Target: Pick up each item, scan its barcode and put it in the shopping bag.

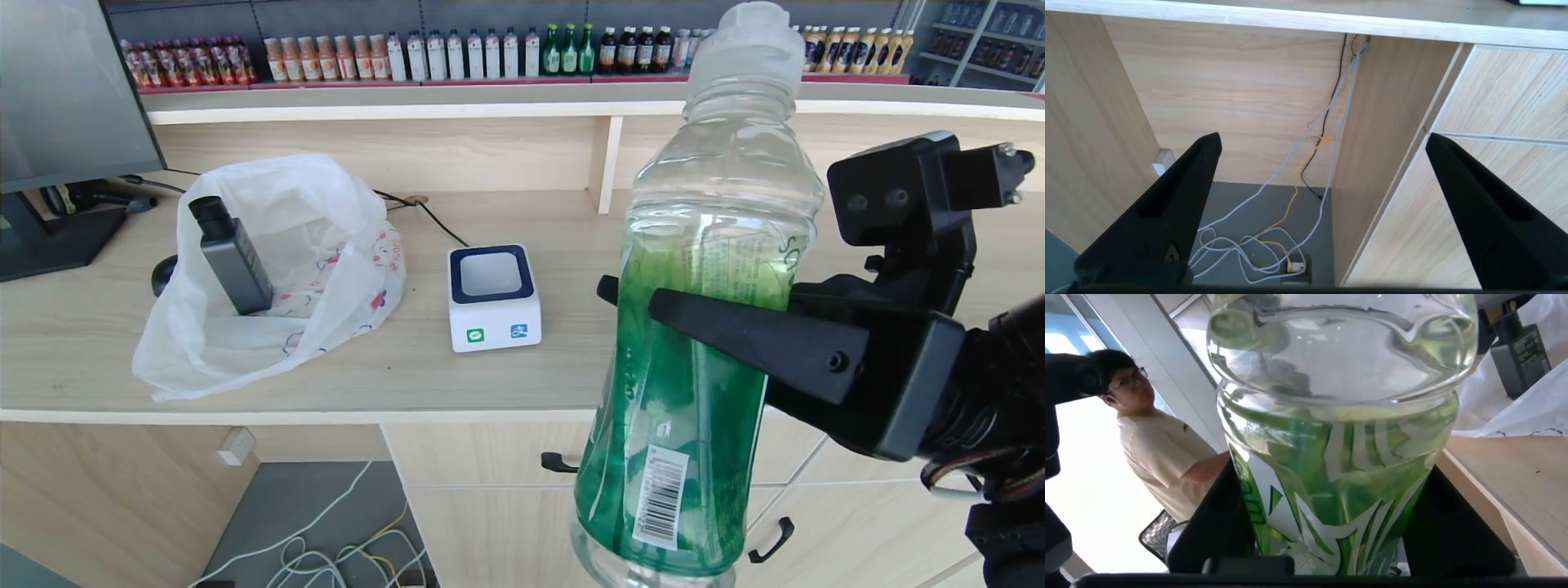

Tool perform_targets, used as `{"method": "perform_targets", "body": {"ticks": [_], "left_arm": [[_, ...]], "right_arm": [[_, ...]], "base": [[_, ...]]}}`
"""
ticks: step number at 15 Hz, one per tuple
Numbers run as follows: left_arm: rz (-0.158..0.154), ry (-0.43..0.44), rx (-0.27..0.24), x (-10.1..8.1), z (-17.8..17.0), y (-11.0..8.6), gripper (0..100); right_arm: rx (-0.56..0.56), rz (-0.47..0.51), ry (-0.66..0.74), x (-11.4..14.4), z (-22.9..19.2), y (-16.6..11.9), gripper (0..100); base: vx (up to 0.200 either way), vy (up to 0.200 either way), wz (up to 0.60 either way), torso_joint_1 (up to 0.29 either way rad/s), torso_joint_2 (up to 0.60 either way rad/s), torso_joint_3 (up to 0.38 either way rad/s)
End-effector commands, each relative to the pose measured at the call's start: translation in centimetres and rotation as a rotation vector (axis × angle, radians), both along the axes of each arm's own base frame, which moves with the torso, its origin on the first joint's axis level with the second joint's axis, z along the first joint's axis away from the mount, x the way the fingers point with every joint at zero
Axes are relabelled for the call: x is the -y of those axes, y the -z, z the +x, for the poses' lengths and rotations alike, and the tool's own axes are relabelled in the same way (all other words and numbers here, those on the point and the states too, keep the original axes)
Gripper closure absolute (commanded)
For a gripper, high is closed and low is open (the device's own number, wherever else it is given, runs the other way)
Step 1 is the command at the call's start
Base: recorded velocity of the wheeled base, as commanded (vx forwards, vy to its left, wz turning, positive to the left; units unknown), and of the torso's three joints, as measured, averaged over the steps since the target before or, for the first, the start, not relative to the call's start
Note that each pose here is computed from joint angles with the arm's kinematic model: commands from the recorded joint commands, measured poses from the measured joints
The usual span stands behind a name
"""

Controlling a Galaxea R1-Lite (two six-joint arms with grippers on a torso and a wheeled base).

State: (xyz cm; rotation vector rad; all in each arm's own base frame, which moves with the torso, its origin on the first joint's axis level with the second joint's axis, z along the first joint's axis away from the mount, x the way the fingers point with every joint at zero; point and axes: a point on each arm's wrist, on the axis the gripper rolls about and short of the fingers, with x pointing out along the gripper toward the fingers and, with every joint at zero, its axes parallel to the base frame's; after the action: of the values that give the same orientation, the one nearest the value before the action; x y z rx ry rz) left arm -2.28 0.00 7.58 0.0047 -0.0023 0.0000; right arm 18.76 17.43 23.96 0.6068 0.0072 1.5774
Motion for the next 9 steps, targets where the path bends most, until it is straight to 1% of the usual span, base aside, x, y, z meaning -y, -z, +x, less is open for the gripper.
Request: {"method": "perform_targets", "body": {"ticks": [1,9], "left_arm": [[0.000,0.000,0.001,0.00,0.00,0.00,0],[0.000,0.000,0.001,0.00,0.00,0.00,0]], "right_arm": [[-0.007,-0.006,0.000,-0.07,0.07,0.23,100],[0.000,-0.005,0.001,-0.02,0.01,0.19,100]], "base": [[0.000,0.000,0.00,0.000,0.00,0.000],[0.000,0.000,0.00,0.000,0.00,0.000]]}}
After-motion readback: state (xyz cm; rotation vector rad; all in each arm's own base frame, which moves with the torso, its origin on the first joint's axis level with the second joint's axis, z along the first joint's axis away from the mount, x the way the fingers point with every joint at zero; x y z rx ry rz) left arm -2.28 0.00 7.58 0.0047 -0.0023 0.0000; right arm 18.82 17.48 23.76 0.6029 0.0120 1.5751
